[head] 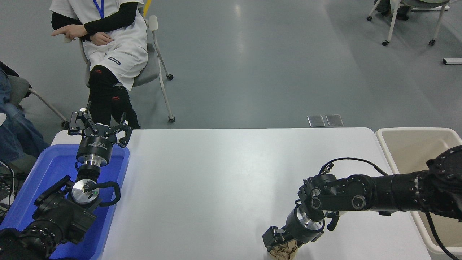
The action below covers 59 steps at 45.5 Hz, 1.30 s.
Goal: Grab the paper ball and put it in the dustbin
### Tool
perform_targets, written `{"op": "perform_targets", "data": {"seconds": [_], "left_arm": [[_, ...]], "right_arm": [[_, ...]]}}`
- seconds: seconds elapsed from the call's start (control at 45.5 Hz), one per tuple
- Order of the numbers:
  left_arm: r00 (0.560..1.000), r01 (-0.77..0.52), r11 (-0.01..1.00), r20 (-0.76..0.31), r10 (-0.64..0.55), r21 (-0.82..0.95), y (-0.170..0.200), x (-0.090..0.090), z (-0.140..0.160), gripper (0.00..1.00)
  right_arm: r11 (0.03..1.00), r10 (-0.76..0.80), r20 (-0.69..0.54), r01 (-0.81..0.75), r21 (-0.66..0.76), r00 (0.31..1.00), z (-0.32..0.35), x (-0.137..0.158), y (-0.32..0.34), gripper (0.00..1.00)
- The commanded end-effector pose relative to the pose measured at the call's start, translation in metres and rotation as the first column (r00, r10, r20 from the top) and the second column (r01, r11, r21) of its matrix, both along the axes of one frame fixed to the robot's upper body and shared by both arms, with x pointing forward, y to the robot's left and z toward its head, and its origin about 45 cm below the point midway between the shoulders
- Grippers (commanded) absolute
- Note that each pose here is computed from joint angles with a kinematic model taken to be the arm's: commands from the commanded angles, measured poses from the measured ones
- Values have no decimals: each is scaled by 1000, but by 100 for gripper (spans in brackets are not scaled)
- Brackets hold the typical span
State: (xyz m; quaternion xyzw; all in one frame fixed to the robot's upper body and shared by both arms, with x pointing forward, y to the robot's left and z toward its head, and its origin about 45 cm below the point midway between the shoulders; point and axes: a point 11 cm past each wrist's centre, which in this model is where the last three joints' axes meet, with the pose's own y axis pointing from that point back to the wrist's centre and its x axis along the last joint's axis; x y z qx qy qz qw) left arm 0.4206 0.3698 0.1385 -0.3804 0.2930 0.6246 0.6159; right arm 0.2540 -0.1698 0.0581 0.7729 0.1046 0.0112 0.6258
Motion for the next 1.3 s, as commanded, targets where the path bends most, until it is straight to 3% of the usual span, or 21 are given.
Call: {"op": "perform_targets", "data": {"seconds": [0.0,0.484,0.857,1.275], "left_arm": [[1000,0,1000,0,0,0,0,0,0,99],[1000,1,1000,0,-1,1,0,0,0,99],[1000,2,1000,-1,-2,1,0,0,0,99],[1000,2,1000,-1,-2,1,0,0,0,99]], "right_arm": [[1000,16,-30,-16,-2,999,-1,-10,-1,0],[998,-59,-36,59,-4,998,30,10,-16,0],[993,50,-93,-59,-103,994,90,44,-45,0],[990,5,174,19,-137,985,210,107,-71,0]]}}
